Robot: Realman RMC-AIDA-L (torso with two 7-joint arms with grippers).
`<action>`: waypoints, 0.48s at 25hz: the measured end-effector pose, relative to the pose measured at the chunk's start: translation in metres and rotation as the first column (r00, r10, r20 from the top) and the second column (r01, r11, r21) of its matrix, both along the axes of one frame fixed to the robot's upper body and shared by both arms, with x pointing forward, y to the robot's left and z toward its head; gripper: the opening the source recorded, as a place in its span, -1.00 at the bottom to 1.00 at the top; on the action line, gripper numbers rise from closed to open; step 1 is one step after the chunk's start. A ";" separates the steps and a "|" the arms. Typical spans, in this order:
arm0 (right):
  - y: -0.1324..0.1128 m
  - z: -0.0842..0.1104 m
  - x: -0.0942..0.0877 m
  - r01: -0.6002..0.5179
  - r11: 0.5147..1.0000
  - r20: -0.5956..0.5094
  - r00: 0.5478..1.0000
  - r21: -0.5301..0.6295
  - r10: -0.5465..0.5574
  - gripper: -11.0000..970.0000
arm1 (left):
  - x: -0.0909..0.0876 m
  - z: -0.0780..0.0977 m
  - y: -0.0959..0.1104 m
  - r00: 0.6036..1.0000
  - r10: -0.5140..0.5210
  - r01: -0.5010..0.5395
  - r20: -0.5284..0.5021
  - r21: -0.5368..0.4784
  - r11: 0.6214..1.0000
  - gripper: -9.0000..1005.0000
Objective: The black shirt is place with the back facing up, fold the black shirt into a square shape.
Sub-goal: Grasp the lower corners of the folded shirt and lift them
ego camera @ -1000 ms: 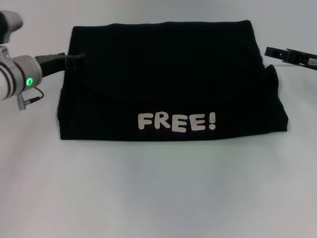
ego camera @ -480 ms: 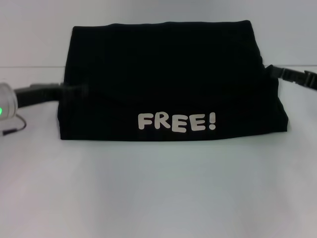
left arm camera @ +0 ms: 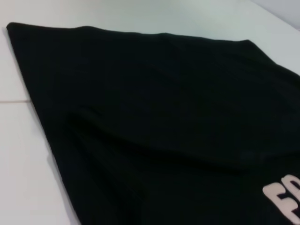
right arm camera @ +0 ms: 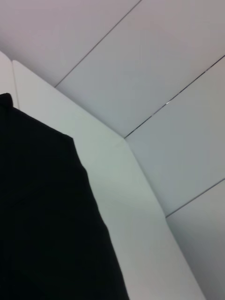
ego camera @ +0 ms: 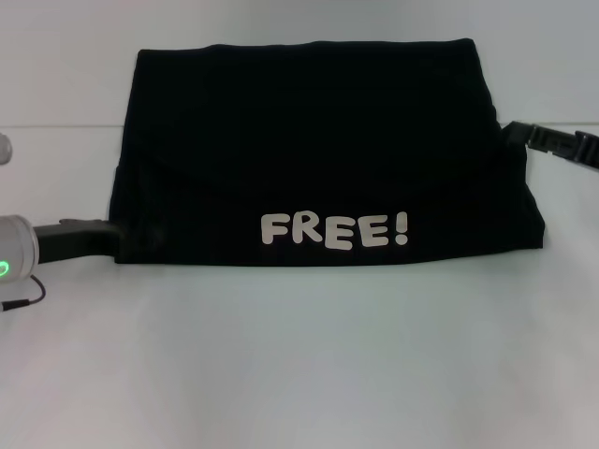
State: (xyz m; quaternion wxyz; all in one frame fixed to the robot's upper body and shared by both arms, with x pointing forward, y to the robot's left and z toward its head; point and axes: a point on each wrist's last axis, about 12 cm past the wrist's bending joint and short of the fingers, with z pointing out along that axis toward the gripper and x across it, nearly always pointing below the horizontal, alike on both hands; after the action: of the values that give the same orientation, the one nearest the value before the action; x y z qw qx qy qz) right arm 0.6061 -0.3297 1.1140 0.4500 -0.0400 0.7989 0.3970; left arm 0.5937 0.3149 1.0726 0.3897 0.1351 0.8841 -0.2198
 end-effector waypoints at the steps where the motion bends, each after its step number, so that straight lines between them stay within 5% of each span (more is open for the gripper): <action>1: 0.000 0.001 0.001 0.000 1.000 0.004 1.000 0.002 0.000 0.45 | -0.001 -0.001 0.001 1.000 -0.002 0.002 -0.005 0.006 1.000 0.30; 12: 0.003 -0.002 0.003 0.011 1.000 0.003 1.000 -0.001 -0.011 0.44 | -0.009 -0.008 0.005 0.999 -0.032 0.033 -0.018 0.062 0.998 0.30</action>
State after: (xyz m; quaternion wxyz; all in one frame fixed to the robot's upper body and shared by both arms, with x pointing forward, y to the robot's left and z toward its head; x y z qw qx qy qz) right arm 0.6086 -0.3265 1.1125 0.4532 -0.0362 0.7988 0.3939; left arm 0.5849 0.3196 1.0642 0.3744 0.1598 0.8913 -0.1996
